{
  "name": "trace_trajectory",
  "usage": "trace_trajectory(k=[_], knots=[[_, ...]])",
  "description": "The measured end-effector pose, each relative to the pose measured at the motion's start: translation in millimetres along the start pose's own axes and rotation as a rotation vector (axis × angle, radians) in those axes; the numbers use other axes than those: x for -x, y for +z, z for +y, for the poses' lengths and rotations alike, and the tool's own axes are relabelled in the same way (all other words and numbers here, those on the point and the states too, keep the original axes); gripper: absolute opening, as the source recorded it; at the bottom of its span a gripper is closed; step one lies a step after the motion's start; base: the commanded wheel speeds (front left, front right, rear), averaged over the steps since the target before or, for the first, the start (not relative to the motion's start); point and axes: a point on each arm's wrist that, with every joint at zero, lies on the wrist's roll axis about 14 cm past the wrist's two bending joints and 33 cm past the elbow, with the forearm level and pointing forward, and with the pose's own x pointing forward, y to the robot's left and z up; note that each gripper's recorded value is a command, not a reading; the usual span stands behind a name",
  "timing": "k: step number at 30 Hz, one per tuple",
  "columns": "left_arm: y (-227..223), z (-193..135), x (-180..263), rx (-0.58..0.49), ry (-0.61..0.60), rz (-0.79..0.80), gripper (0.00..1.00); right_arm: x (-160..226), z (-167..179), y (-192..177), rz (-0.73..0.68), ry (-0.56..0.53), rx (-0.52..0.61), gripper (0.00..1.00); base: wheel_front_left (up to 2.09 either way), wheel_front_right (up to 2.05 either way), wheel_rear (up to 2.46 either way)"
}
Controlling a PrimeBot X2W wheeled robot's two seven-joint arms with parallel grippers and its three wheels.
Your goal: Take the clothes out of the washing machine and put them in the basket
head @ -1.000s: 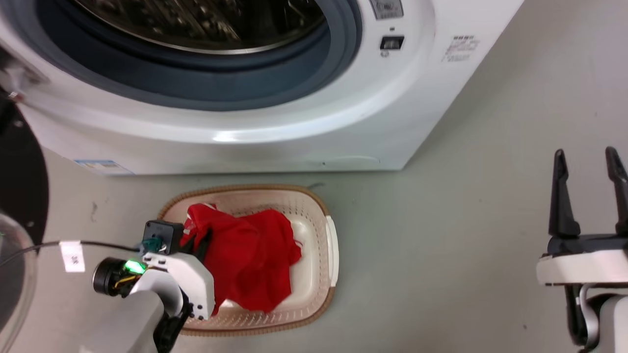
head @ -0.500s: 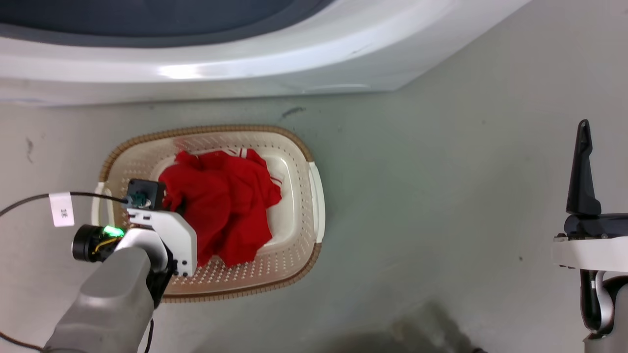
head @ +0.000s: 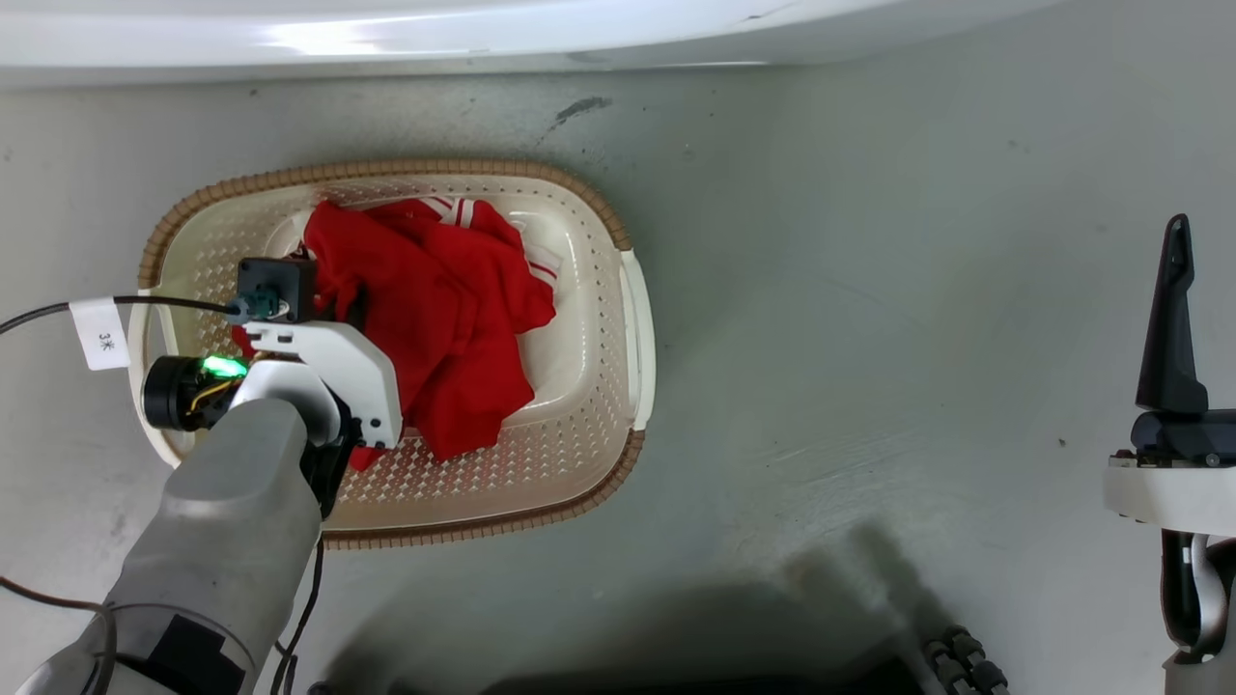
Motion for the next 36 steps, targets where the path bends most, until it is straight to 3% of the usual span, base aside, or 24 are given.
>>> trace_trajectory(k=[6,7,8,18,27,36], knots=[[-4.6,2.2,-0.8,0.030,0.014,0.003,0.00,-3.5,7.9,-7.1,0.012,0.019,-0.001,1.00,0.00,0.00,0.00],[-4.8,1.2,-0.5,0.037,0.013,0.002,0.35,-3.8,8.6,-7.2,0.012,0.021,-0.002,1.00,0.00,0.00,0.00],[-4.4,-0.4,0.0,0.048,0.009,0.001,1.00,-4.1,9.3,-6.8,0.011,0.023,-0.001,1.00,0.00,0.00,0.00],[20.7,-6.1,24.5,0.047,0.000,-0.072,1.00,-1.7,9.3,21.1,-0.049,0.025,-0.024,1.00,0.00,0.00,0.00],[89.4,-22.8,79.9,0.004,-0.051,-0.313,1.00,12.2,3.4,72.1,-0.159,0.017,-0.058,1.00,0.00,0.00,0.00],[174.2,-10.5,179.5,-0.004,-0.012,-0.675,1.00,40.5,-9.4,127.7,-0.288,-0.007,-0.088,1.00,0.00,0.00,0.00]])
